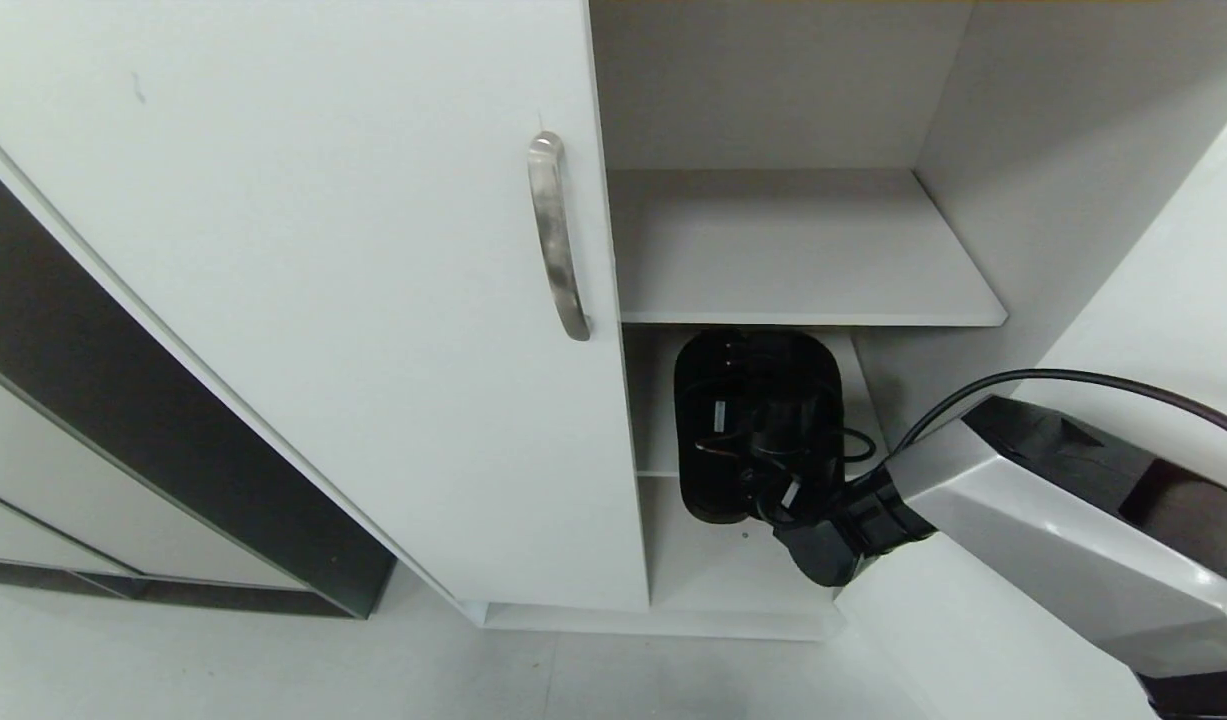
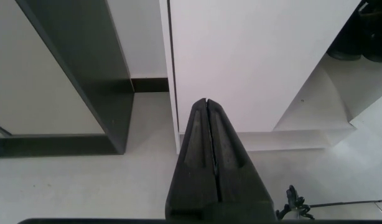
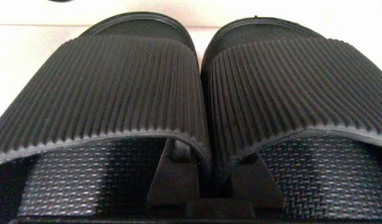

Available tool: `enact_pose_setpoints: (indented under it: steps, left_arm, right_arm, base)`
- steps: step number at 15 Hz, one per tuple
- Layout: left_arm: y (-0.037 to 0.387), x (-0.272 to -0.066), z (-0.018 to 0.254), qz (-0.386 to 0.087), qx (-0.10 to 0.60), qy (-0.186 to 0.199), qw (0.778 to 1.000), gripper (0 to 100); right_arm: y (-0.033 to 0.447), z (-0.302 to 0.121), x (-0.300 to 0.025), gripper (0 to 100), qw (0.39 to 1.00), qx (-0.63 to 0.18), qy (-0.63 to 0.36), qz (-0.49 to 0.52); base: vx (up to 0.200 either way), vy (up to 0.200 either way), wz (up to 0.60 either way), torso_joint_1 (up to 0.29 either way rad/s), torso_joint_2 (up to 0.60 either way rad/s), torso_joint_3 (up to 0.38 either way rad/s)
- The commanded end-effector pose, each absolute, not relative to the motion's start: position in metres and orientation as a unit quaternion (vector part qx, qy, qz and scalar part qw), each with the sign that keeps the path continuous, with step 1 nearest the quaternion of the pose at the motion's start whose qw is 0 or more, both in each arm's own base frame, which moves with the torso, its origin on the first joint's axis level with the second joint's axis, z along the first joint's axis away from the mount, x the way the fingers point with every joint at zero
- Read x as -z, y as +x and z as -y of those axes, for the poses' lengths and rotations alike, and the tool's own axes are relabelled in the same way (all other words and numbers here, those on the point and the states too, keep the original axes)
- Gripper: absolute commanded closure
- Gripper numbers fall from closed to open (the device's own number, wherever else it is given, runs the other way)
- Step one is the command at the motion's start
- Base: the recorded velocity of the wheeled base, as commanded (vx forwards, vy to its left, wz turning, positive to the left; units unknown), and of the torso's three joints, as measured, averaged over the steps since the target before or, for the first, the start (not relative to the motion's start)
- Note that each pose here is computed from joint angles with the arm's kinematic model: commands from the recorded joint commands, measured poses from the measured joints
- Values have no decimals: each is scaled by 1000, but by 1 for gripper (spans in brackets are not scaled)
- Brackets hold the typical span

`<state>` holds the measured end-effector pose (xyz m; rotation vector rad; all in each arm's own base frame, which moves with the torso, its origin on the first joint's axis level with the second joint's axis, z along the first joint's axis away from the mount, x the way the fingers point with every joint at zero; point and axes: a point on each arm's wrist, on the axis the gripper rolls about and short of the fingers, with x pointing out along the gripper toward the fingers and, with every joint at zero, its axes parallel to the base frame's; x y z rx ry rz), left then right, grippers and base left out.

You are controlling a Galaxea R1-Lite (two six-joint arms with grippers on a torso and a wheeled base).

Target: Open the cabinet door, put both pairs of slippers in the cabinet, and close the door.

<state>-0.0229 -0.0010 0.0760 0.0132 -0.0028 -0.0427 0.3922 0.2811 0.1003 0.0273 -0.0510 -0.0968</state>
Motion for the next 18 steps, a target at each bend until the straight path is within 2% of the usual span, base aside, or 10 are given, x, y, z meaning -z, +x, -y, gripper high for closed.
enact_pose_setpoints:
  steps: [1,4,8,12,13,18]
  left_arm:
    - [-23,-76,1,1,21,6,1000,100]
    - [-23,-76,1,1,21,6,1000,100]
    - [-23,-76,0,1,9,-1,1000,100]
    - [-23,-76,0,0,9,-1,1000,100]
    - [-23,-76,0,1,9,-1,1000,100]
    - [-23,-76,0,1,9,-1,1000,100]
  right_arm:
    - [401,-284,-110,100,998,52,24,39]
    - [406,-285,-115,100,997,54,23,41]
    - [425,-281,-101,100,997,68,19,39]
    - [433,-282,-100,100,996,72,22,42]
    - [433,-283,-100,0,996,72,22,43]
    - [430,-284,-103,0,996,72,27,48]
  base:
    - [0,0,0,0,0,0]
    - [0,0,0,0,0,0]
    - [0,0,0,0,0,0]
    - [0,0,0,0,0,0]
    - [0,0,0,0,0,0]
    - [0,0,0,0,0,0]
